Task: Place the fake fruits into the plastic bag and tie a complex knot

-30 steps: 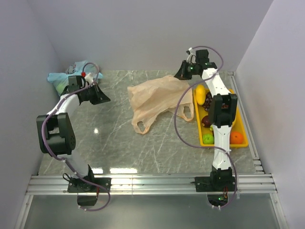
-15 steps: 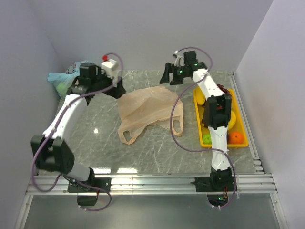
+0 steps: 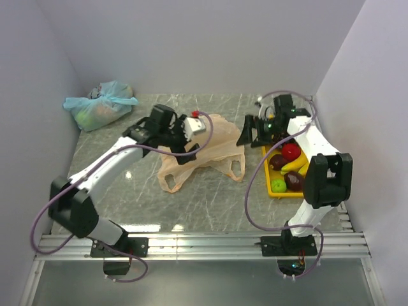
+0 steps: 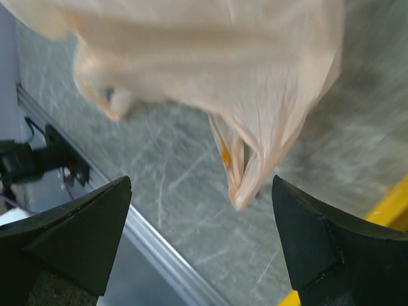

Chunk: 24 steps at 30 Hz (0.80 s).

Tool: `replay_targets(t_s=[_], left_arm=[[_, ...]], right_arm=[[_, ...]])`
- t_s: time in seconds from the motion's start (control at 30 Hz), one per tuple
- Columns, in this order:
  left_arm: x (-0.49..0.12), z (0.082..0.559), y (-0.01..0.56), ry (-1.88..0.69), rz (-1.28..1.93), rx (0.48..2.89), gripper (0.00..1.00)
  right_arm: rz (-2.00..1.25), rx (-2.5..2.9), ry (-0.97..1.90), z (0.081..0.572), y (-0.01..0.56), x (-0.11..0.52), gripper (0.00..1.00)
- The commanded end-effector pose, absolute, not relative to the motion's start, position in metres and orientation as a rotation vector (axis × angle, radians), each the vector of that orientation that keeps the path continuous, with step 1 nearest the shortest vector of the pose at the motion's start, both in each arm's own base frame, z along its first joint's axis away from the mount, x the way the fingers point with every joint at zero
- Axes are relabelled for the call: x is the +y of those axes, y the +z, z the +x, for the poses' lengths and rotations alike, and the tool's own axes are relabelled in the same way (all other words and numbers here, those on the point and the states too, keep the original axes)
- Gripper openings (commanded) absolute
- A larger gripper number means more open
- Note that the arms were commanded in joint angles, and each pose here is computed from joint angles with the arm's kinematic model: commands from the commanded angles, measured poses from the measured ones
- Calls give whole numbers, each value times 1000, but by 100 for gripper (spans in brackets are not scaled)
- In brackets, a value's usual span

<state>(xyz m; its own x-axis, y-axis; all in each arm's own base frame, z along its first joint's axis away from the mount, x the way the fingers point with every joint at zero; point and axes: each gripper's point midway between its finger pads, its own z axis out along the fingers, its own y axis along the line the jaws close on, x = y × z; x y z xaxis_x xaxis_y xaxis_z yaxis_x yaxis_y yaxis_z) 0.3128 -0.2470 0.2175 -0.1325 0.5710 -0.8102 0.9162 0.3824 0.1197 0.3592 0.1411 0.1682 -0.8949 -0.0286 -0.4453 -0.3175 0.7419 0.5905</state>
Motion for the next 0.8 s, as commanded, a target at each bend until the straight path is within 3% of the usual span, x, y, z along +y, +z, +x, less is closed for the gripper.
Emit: replay_targets(t_s=[0.0, 0.2, 0.4, 0.57, 0.67, 0.77], left_arm=[[-257, 321, 193, -483, 1300, 1866, 99], [-275, 345, 146, -305, 1247, 1952, 99], [-294, 351, 120, -307, 1297, 1934, 99], [-292, 389, 100, -137, 1197, 1944, 99], [-296, 396, 101, -116, 1229, 1903, 99], [-292, 402, 101, -66, 1221, 1905, 99]], right_arm=[[-268, 2655, 982, 332, 126, 139, 97], [-220, 2711, 926, 336, 94, 143, 97], [-237, 2730, 876, 338, 83, 152, 97], [-239, 2782, 790, 334, 66, 148, 94], [-215, 2809, 727, 334, 54, 143, 91], [-208, 2824, 660, 340, 43, 139, 78]])
